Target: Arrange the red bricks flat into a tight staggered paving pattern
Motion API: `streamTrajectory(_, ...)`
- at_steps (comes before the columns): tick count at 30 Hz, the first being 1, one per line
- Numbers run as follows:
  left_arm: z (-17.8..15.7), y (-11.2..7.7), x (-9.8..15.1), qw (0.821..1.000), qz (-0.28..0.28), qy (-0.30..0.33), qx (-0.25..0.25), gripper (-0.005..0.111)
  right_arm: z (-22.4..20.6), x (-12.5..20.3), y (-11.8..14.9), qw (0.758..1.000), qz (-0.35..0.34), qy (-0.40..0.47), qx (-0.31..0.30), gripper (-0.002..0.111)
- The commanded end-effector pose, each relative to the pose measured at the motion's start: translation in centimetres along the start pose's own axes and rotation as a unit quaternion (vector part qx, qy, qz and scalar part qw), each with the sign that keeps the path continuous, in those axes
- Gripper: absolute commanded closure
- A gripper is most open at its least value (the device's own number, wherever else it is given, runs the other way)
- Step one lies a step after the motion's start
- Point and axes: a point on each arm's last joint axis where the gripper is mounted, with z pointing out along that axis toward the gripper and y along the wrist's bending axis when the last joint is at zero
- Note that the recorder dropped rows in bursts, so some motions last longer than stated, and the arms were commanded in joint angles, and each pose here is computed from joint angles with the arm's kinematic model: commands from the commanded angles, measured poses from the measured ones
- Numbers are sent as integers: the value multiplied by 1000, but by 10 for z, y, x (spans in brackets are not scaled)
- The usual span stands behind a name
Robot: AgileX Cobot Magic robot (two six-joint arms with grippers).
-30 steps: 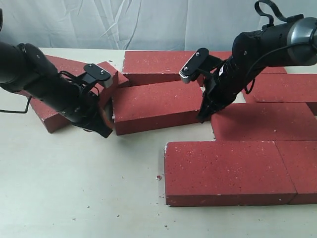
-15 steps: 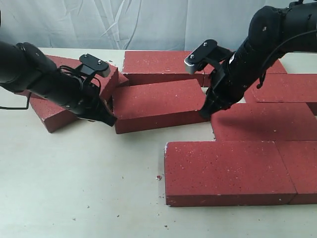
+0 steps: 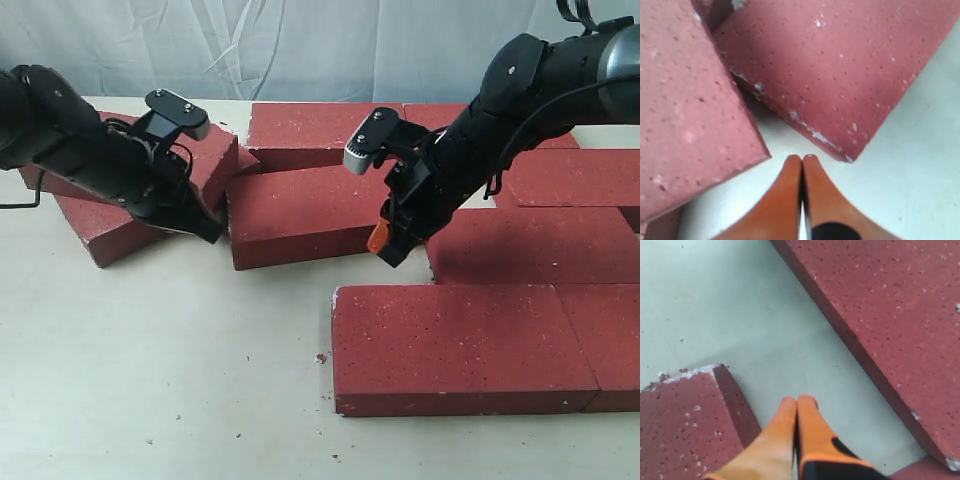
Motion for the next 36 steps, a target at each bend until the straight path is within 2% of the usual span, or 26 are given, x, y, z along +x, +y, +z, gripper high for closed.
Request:
streamTrajectory(1, -3, -13, 0, 999, 34, 27, 10, 107, -1, -1, -2, 1000, -3, -5, 5, 109)
streamTrajectory(3, -10, -16, -4, 999, 31, 20, 5, 107, -1, -1, -2, 1000, -3, -5, 5, 109)
streamTrajectory(7, -24, -16, -19, 998, -1, -55, -15, 107, -1, -2, -3, 1000, -3, -10, 14, 109)
streamTrajectory(10, -16, -16, -19, 998, 9, -61, -9, 107, -1, -3, -5, 1000, 1, -17, 23, 109)
streamTrajectory(14, -1, -7, -26, 993, 0, -108, -49, 107, -2, -4, -5, 999, 7, -24, 25, 109)
streamTrajectory(17, 9, -6, -25, 991, 27, -108, -75, 107, -2, -4, -5, 999, 8, -25, 26, 109)
streamTrajectory(21, 10, -2, -25, 988, 33, -109, -99, 107, -2, -4, -5, 999, 8, -25, 26, 109)
streamTrajectory(36, 5, 4, -27, 983, 42, -118, -136, 107, -2, -4, -6, 999, 7, -23, 26, 109)
